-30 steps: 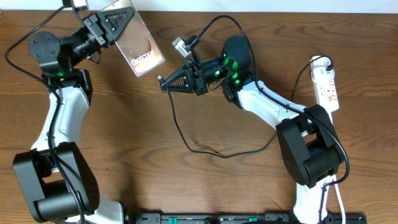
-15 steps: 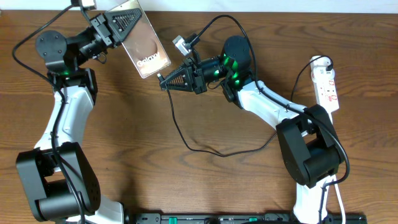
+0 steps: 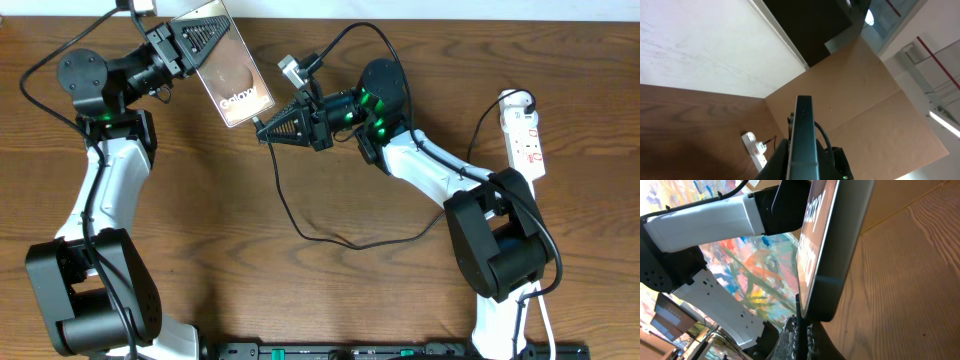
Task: Plug charger to phone and switch on socket
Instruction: 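Push the plug into the phone's port with the right gripper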
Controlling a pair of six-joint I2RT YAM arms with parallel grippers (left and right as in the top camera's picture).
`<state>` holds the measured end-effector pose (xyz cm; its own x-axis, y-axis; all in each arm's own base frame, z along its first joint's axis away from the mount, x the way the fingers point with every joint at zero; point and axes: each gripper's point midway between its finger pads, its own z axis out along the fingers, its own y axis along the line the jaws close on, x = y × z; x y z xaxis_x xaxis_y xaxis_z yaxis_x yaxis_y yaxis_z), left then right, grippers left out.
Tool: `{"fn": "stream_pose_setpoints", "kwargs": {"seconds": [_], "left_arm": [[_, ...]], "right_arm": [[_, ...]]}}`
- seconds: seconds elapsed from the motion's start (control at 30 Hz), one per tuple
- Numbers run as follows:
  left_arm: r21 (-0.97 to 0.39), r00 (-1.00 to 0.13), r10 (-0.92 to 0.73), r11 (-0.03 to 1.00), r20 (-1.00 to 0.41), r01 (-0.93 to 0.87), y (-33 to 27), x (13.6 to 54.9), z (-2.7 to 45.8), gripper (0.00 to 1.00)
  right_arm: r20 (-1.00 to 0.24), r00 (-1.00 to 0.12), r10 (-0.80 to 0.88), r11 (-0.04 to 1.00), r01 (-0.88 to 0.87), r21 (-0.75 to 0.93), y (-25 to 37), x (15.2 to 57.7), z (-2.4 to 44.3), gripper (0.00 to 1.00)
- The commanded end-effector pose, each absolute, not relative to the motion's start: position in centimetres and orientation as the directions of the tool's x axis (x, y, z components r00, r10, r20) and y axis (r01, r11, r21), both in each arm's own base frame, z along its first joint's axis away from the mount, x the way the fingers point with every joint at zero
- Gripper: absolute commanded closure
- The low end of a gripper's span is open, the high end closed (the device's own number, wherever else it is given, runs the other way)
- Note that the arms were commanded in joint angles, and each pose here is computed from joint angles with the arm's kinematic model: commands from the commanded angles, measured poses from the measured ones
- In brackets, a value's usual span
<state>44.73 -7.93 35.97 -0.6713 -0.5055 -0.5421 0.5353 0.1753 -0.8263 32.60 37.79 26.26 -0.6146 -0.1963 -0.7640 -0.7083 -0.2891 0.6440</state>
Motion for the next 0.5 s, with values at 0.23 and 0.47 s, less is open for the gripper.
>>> {"fn": "stream_pose_setpoints", "kwargs": {"seconds": [0.23,0.47], "left_arm": [[-0.786,-0.644,-0.482,0.179,-0.594,0.591,-8.7,43.8,37.8,0.93],[-0.786,-0.651,-0.472,0.172,-0.595,0.593,-9.2,43.7,37.8,0.93]], "right_arm": [[-0.763,-0.618,-0.191,-0.287,-0.708,0.645,38.1,32.6,26.4,0.99],[-0.763,-0.618,-0.191,-0.287,-0.708,0.646,38.1,32.7,26.4,0.99]]}}
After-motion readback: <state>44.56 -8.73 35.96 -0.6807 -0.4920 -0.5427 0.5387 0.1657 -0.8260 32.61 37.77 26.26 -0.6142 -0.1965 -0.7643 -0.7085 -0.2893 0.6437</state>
